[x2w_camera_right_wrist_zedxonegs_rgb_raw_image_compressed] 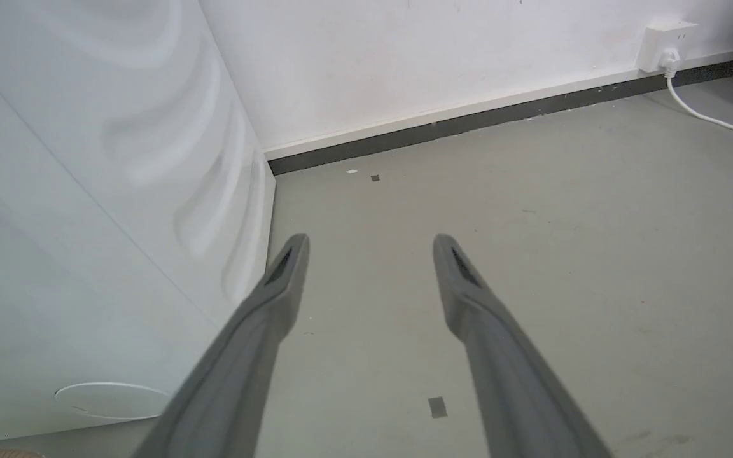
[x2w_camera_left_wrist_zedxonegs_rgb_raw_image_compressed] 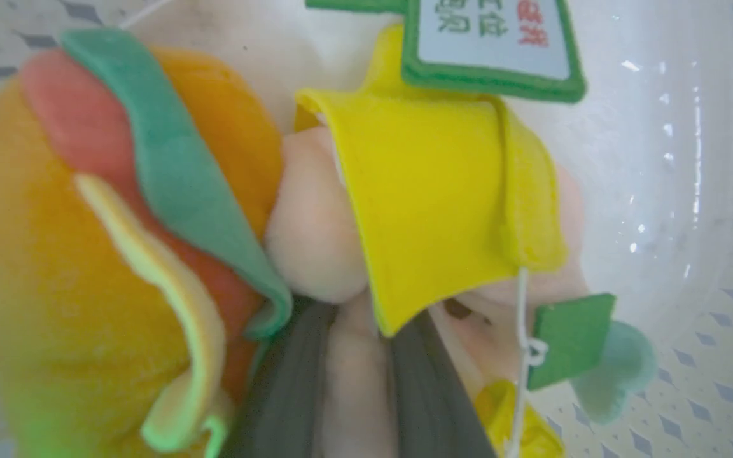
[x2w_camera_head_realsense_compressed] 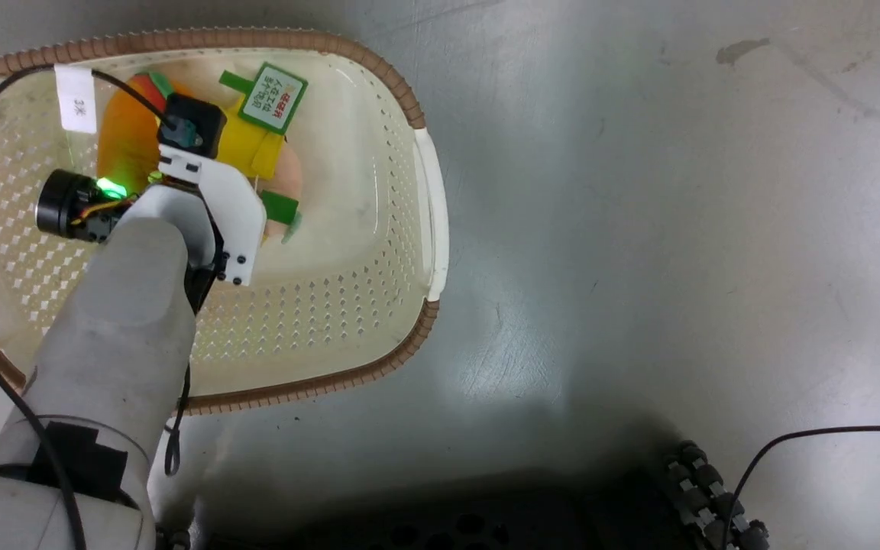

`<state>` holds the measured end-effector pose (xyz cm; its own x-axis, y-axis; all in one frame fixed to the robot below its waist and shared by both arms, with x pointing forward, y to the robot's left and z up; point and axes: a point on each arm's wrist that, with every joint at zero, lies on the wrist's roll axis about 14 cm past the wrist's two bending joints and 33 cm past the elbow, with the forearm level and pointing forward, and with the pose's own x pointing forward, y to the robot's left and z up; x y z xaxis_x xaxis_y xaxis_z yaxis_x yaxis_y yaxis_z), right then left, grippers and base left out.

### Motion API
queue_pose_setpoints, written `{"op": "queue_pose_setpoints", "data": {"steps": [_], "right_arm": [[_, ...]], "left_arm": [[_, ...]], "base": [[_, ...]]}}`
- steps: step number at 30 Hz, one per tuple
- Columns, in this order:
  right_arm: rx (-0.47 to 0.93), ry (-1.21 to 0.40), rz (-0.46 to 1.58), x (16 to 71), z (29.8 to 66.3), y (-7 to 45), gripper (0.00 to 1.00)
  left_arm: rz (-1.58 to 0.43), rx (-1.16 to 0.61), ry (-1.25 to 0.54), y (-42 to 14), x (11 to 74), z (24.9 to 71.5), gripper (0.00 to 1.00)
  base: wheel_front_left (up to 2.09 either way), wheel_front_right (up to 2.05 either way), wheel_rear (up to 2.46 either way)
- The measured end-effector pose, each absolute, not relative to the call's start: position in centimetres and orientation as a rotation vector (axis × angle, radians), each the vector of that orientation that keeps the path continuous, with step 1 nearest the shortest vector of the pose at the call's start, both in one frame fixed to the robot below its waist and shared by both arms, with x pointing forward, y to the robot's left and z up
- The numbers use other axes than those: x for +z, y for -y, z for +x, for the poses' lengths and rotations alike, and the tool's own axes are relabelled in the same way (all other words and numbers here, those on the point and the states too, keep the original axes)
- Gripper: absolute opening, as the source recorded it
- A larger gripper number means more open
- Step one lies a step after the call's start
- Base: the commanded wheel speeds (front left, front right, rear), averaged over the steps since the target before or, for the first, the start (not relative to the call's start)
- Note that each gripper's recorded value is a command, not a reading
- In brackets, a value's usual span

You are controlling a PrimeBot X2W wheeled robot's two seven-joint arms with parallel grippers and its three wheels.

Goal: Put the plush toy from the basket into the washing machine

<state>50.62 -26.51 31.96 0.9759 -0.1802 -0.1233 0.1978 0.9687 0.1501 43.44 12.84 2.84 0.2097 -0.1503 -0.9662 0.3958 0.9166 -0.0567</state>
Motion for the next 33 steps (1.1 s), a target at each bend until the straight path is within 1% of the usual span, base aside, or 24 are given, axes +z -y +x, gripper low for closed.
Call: {"op": "queue_pose_setpoints", "data": {"steps": [6,13,24,26,33], "right_arm": [[-0.196,-0.083,0.179,33.5,50.7,26.6,1.0],[-0.192,-0.044,0.203,36.5,50.6,26.4,1.0],[-0.17,-0.02,0.225,40.8,48.2,25.2,1.0],[-0.16,-0.019,0.219,41.8,47.3,24.8,1.0],[-0.129,0.009,0.223,44.2,45.7,23.7,1.0]], "left_arm": [[0.224,-0.381,-1.305,-13.0,4.4,42.9,0.0],[0.221,-0.395,-1.272,-12.9,7.8,41.9,0.0],[0.2,-0.42,-1.064,-12.1,16.0,43.5,0.0],[0.19,-0.417,-1.006,-12.1,18.2,43.5,0.0],[0.157,-0.41,-0.891,-11.5,22.5,42.8,0.0]], "base": [[0.0,0.0,0.0],[0.0,0.0,0.0],[0.0,0.0,0.0],[0.0,0.0,0.0],[0.0,0.0,0.0]]}}
